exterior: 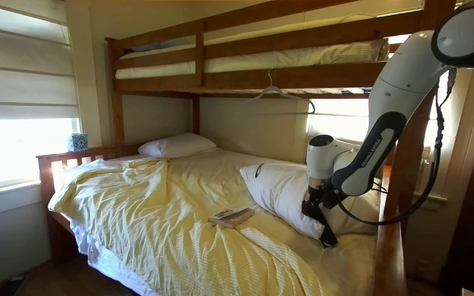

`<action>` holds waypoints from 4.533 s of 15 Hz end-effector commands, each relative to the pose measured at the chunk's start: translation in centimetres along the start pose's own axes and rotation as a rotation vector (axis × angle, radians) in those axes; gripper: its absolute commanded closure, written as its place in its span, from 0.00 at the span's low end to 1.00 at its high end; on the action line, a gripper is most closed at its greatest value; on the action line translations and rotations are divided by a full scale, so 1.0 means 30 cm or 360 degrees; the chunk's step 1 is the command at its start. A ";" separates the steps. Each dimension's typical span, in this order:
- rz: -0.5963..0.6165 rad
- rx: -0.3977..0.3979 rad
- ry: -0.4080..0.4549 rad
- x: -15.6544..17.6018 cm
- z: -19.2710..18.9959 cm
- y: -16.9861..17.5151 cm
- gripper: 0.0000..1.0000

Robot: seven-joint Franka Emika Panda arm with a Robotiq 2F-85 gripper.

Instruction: Put the remote control on the footboard of the bed.

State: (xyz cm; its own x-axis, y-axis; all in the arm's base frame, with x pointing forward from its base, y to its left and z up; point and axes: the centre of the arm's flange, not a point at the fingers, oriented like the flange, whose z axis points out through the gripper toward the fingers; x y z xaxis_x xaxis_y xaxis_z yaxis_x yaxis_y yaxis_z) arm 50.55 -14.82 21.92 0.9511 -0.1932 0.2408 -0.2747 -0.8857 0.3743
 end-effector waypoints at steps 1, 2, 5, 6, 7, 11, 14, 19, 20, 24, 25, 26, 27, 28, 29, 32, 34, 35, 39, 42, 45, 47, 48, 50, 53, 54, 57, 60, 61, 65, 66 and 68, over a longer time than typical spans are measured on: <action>0.0050 -0.0024 0.0014 0.027 0.048 -0.017 0.00; 0.0069 -0.0027 0.0017 0.030 0.055 -0.019 0.00; 0.0152 -0.0054 0.0031 0.043 0.050 -0.028 0.25; 0.0173 -0.0062 0.0038 0.048 0.048 -0.032 0.28; 0.0183 -0.0066 0.0044 0.052 0.042 -0.039 0.34; 0.0196 -0.0079 0.0075 0.066 0.010 -0.066 0.61; 0.0178 -0.0082 0.0124 0.051 -0.061 -0.052 0.61; 0.0016 0.0008 0.0150 0.005 -0.277 0.003 0.61; -0.0020 0.0043 0.0140 -0.009 -0.308 0.015 0.61; -0.0248 0.0244 0.0035 -0.085 -0.372 0.075 0.61; -0.0300 0.0282 -0.0001 -0.112 -0.369 0.079 0.61; -0.0347 0.0330 -0.0035 -0.140 -0.367 0.083 0.61; -0.0376 0.0369 -0.0043 -0.171 -0.361 0.086 0.61; -0.0381 0.0373 -0.0008 -0.190 -0.368 0.091 0.61; -0.0373 0.0377 0.0017 -0.201 -0.375 0.100 0.61; -0.0296 0.0379 0.0265 -0.182 -0.442 0.186 0.61; -0.0253 0.0397 0.0295 -0.182 -0.499 0.236 0.61; -0.0249 0.0401 0.0271 -0.193 -0.531 0.252 0.61; -0.0254 0.0348 0.0214 -0.223 -0.642 0.270 0.61; -0.0367 0.0263 0.0168 -0.181 -0.563 0.218 0.18; -0.0570 0.0282 0.0056 -0.133 -0.420 0.150 0.06; -0.0718 0.0364 -0.0002 -0.117 -0.303 0.121 0.00; -0.0802 0.0397 -0.0020 -0.095 -0.242 0.096 0.00; -0.0972 0.0450 -0.0050 -0.050 -0.130 0.035 0.00; -0.1230 0.0517 -0.0072 0.011 -0.029 -0.061 0.00; -0.1323 0.0496 -0.0110 0.026 -0.030 -0.092 0.00; -0.1268 0.0502 -0.0090 -0.044 -0.040 -0.108 0.00; -0.1544 0.0530 -0.0136 -0.018 -0.017 -0.179 0.00; -0.1618 0.0533 -0.0141 -0.017 -0.020 -0.213 0.00; -0.1945 0.0512 -0.0171 -0.059 -0.059 -0.351 0.00; -0.2028 0.0507 -0.0176 -0.066 -0.063 -0.368 0.00; -0.2190 0.0495 -0.0205 -0.079 -0.052 -0.404 0.00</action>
State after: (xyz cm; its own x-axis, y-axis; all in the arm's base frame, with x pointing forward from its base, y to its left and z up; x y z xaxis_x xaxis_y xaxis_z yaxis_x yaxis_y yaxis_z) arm 50.71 -3.57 19.09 0.5631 0.8070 -0.1781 0.8246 -0.5630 0.0565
